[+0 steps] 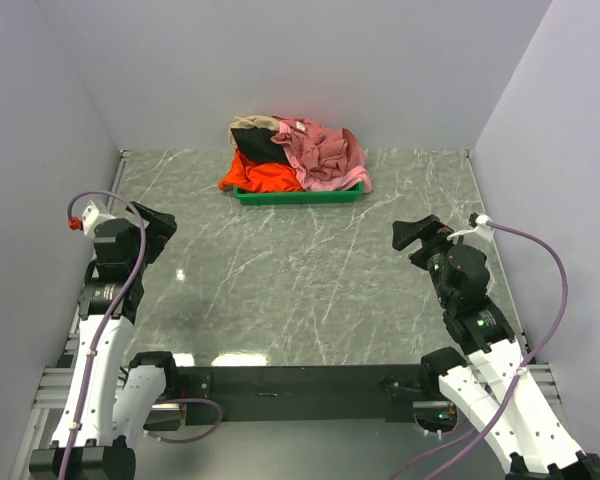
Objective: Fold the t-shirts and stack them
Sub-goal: Grab the tshirt from the pile, then move the tshirt to the center of the board, then flatten the tshirt out
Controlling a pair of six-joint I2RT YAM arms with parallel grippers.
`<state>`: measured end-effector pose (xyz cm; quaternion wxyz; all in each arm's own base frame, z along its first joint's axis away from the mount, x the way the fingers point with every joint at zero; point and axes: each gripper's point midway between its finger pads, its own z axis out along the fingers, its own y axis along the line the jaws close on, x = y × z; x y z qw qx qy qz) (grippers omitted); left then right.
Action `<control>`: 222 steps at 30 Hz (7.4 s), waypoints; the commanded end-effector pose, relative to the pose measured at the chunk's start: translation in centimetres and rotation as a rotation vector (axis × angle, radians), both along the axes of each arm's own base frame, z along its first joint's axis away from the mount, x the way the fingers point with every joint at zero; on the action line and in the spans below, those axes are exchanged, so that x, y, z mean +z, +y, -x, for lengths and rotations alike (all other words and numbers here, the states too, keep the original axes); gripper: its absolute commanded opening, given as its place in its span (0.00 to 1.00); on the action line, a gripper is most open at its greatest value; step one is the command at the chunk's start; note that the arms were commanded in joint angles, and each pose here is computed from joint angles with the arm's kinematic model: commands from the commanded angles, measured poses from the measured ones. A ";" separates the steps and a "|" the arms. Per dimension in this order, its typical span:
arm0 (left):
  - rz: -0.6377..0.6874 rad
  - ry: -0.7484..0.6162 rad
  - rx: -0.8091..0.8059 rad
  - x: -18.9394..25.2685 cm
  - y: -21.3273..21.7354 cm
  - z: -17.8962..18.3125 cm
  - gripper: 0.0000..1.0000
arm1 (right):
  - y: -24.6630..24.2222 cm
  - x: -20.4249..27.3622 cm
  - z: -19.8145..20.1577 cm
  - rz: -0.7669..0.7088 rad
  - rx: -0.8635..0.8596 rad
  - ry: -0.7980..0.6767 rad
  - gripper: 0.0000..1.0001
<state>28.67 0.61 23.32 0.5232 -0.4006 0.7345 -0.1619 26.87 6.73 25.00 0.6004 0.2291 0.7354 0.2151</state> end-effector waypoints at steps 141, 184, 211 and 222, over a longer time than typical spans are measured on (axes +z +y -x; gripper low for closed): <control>0.119 0.868 -1.133 -17.3 -24.1 26.4 0.88 | -5.9 -18.2 -4.7 0.161 -0.192 0.713 0.00; -0.302 0.146 -0.079 2.4 -10.7 -0.3 0.01 | -8.8 -1.3 -2.3 0.151 -0.307 0.261 0.00; -0.102 -0.894 -0.270 41.6 -2.4 15.6 0.01 | -1.7 35.4 20.5 0.117 0.148 -0.680 0.00; -0.161 -0.803 -0.025 43.4 -1.3 10.2 0.01 | -1.1 34.0 18.1 0.087 0.176 -0.595 0.00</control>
